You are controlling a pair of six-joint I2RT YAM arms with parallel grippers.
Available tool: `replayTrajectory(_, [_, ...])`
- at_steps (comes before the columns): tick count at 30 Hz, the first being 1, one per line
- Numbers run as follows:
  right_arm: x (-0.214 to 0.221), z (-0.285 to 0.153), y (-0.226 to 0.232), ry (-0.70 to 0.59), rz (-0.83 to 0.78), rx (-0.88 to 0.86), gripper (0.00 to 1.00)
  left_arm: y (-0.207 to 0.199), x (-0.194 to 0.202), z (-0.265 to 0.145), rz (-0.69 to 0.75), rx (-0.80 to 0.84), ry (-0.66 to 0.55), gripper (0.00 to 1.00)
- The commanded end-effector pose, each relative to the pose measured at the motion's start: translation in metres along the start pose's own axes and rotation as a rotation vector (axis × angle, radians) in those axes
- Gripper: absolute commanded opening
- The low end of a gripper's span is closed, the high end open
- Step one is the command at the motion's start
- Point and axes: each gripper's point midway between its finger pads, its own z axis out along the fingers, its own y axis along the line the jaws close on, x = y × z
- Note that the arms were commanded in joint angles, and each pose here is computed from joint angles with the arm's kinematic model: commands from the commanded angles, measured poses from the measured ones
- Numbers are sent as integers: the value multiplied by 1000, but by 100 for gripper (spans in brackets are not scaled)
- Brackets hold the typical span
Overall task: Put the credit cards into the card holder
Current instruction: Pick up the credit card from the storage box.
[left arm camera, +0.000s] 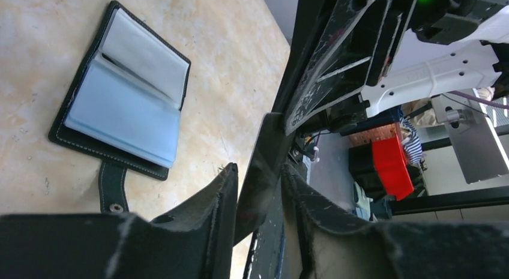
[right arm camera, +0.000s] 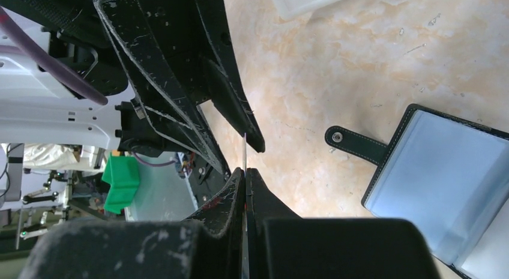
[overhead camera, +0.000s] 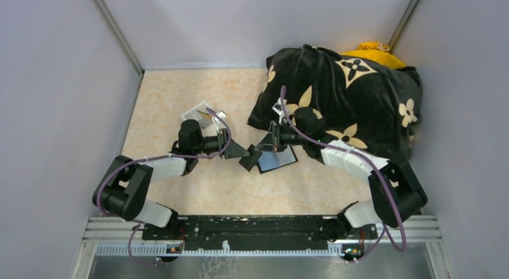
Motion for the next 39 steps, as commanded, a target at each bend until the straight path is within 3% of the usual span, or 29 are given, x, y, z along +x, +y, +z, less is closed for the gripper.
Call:
replayTrajectory(1, [-14, 2, 8, -36, -30, -59, 0, -11, -5, 4, 68, 69, 16, 35])
replayTrajectory(9, [-20, 6, 6, -33, -11, -87, 0, -13, 3, 8, 42, 115, 54, 24])
replayTrajectory(12, [-23, 6, 4, -39, 5, -97, 0, -16, 2, 8, 43, 132, 59, 16])
replayTrajectory(15, [-27, 9, 4, -42, 9, -104, 0, -19, 2, 9, 43, 154, 62, 0])
replayTrajectory(19, [-38, 10, 1, -65, -1, -82, 3, -18, -2, 10, 32, 148, 37, 0])
replayTrajectory(23, [-57, -1, -8, -158, -71, 53, 33, 0, -17, 14, -9, 34, -59, 0])
replayTrajectory(26, [-66, -13, -17, -220, -111, 152, 42, 10, -27, 14, -60, -26, -144, 0])
replayTrajectory(33, [-61, -31, -32, -303, -114, 246, 46, 12, -43, 12, -200, 22, -337, 0])
replayTrajectory(39, [-55, -31, -42, -338, -92, 255, 44, 8, -49, 21, -276, 71, -412, 0])
